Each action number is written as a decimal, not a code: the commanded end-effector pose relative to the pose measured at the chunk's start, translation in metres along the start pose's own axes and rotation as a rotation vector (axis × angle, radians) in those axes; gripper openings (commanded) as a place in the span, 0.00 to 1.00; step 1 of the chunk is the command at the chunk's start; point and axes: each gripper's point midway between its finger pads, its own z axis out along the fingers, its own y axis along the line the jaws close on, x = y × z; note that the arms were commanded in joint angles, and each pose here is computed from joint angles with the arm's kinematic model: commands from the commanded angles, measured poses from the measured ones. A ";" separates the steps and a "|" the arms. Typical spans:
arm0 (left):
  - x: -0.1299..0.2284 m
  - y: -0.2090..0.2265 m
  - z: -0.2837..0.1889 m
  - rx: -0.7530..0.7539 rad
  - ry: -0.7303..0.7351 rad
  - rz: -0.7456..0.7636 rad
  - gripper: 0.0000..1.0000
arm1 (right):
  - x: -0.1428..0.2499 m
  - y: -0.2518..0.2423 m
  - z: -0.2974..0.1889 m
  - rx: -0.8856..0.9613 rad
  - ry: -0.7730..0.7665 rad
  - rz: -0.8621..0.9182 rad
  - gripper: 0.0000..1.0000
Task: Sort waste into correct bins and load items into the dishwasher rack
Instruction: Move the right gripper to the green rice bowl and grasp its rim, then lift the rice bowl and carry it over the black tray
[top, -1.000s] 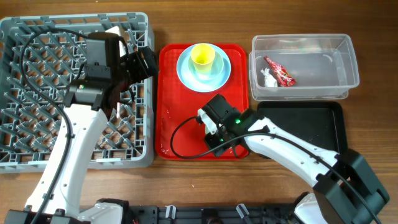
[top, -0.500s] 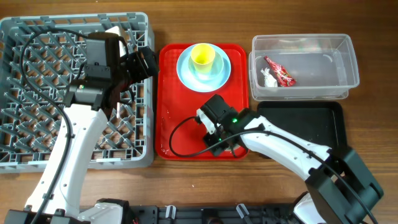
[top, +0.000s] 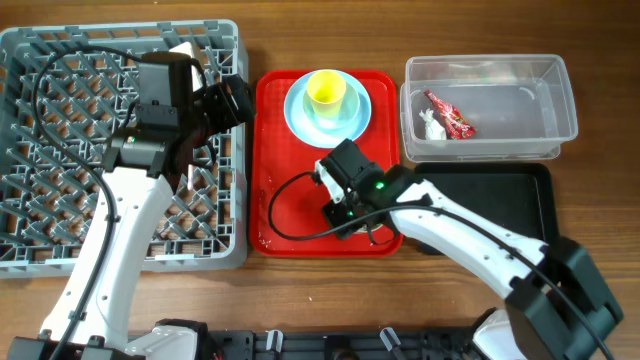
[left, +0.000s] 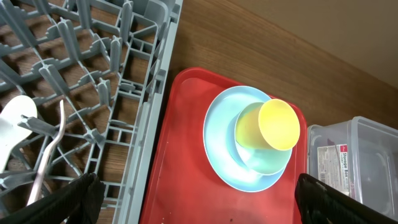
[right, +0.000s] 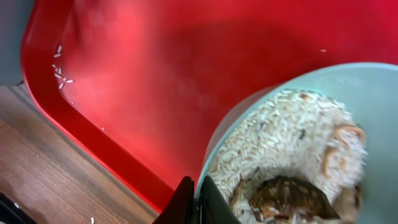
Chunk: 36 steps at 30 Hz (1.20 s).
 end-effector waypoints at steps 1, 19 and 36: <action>-0.001 -0.003 -0.003 0.018 -0.004 -0.008 1.00 | -0.017 -0.012 -0.024 0.082 -0.083 0.015 0.04; -0.001 -0.003 -0.003 0.018 -0.004 -0.009 1.00 | -0.043 -0.046 -0.082 0.259 -0.162 0.249 0.04; -0.001 -0.003 -0.003 0.018 -0.004 -0.008 1.00 | -0.020 -0.092 -0.134 -0.088 -0.167 0.541 0.04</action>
